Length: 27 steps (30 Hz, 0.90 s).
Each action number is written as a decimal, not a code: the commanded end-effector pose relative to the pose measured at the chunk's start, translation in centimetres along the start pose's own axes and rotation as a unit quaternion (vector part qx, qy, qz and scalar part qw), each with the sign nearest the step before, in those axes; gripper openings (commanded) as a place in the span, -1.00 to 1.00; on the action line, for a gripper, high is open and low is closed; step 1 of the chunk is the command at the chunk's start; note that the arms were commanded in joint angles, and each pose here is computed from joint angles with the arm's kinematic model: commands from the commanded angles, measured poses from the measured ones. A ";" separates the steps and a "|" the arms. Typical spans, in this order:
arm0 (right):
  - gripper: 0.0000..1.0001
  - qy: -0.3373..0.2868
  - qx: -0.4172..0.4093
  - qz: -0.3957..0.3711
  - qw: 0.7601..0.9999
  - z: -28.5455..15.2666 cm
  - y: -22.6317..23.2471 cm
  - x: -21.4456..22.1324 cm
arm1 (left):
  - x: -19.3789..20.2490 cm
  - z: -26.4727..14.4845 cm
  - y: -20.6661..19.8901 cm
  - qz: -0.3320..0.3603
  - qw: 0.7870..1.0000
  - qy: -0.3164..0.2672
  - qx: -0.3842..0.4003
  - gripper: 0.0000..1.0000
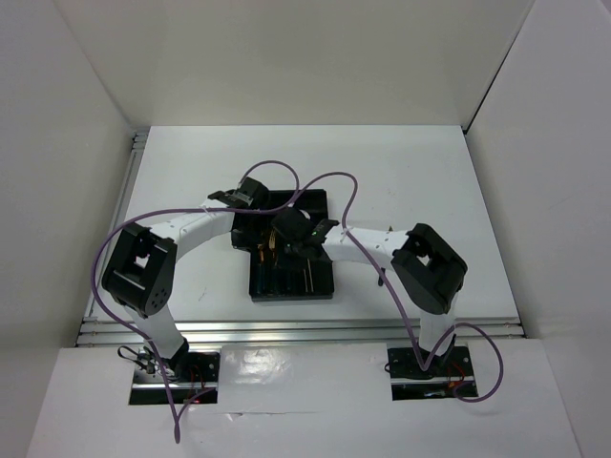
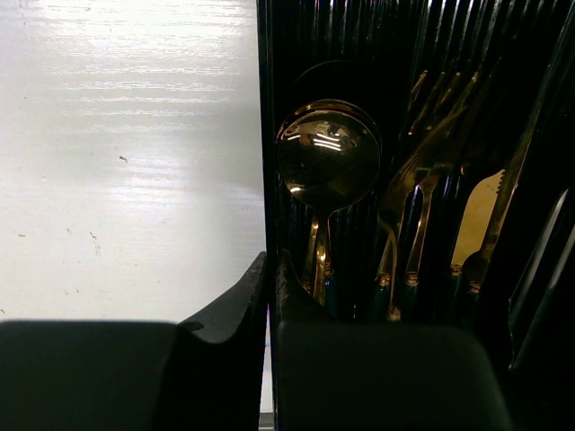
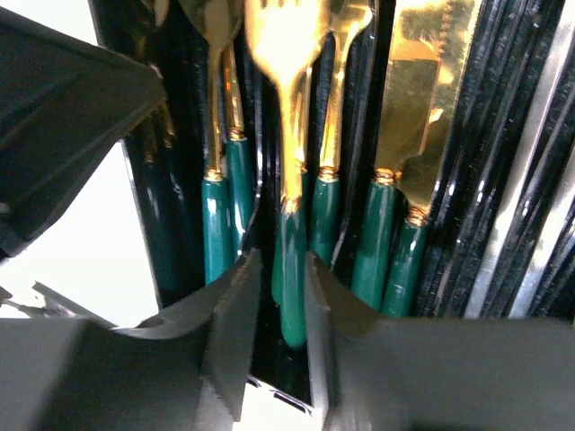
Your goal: Sort the eating utensils into containers
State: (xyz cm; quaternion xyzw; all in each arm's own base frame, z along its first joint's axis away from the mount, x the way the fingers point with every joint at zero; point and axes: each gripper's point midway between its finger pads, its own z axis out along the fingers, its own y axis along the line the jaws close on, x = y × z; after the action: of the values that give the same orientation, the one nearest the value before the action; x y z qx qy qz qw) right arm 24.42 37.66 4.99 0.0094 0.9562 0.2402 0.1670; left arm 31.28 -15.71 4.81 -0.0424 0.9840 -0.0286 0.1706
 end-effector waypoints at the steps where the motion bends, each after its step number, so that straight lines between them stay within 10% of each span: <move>1: -0.28 -0.022 -0.024 -0.002 0.999 -0.6 2.1 -1.6 | -1.5 -1.0 -1.7 0.005 0.999 -0.027 0.037 -1.00; 13: -0.08 -0.091 0.024 -0.013 0.996 -6.7 0.6 -4.9 | -1.6 -1.0 -1.6 0.005 0.999 -0.029 0.033 -1.00; 27: 0.02 -0.109 0.214 0.125 0.963 -12.6 -20.1 -6.2 | -1.6 -0.7 -1.4 0.005 0.999 -0.028 0.027 -1.00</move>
State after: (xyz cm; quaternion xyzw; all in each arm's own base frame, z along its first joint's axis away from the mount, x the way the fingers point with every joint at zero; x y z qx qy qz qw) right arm 30.11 16.70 11.04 0.1868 0.9351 0.1137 0.2790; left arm 31.31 -15.73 4.81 -0.0421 0.9839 -0.0291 0.1712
